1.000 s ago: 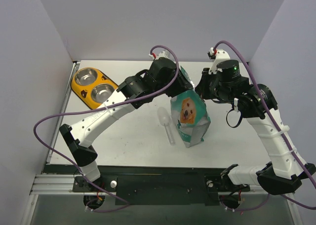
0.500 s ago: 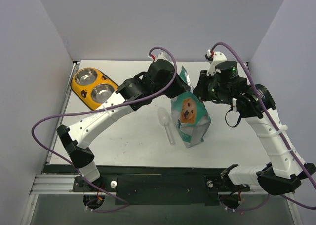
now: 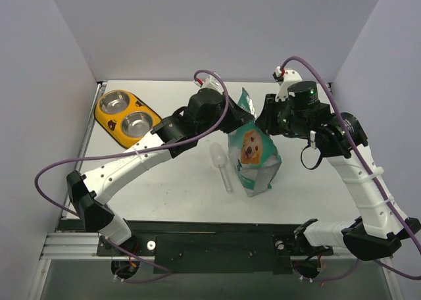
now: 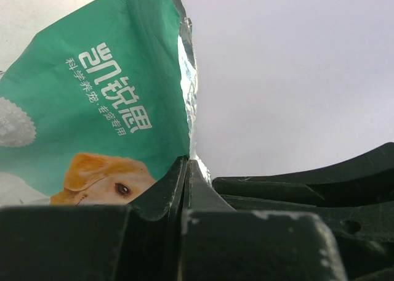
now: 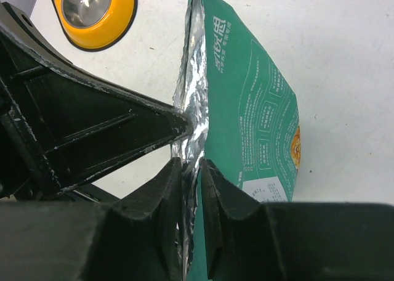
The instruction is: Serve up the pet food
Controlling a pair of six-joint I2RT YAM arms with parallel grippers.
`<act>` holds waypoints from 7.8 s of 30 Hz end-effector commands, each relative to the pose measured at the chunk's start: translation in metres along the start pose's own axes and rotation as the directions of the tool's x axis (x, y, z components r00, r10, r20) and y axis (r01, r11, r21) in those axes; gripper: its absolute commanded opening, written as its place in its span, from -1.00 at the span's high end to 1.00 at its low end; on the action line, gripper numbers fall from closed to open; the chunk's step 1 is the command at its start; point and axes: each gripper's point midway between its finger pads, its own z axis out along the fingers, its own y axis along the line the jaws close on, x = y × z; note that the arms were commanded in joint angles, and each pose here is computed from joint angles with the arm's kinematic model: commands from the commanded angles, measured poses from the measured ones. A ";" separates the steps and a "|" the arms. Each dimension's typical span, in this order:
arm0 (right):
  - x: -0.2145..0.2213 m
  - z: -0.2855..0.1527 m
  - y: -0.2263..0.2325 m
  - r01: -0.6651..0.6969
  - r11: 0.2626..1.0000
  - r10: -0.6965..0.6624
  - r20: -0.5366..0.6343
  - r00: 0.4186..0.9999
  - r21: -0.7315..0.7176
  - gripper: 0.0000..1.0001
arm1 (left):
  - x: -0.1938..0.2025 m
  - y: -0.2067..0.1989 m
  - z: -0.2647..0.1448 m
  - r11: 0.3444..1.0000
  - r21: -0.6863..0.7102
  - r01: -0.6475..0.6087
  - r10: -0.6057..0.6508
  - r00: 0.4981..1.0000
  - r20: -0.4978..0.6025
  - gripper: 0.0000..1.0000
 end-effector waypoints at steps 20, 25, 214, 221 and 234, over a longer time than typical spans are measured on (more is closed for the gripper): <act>0.001 -0.010 -0.007 -0.002 1.000 0.002 0.032 0.999 0.010 0.83 | -0.017 -0.028 -0.026 0.995 0.082 0.058 -0.058 0.998 0.005 -0.01; 0.004 -0.010 -0.006 -0.003 1.000 0.003 0.026 1.000 0.004 0.92 | -0.012 -0.025 -0.024 0.995 0.072 0.067 -0.066 0.998 -0.014 0.14; -0.017 -0.006 -0.010 -0.157 0.988 0.156 0.143 0.977 -0.003 1.00 | 0.002 0.000 0.001 0.994 -0.044 0.097 -0.099 0.994 -0.055 0.30; -0.021 -0.009 -0.017 -0.141 0.989 0.133 0.154 0.979 0.040 1.00 | 0.006 0.002 0.004 0.994 -0.055 0.098 -0.101 0.993 -0.066 0.45; -0.020 -0.009 -0.010 -0.119 0.993 0.116 0.138 0.984 0.018 1.00 | 0.005 0.012 0.011 0.991 -0.112 0.073 -0.083 0.993 -0.081 0.26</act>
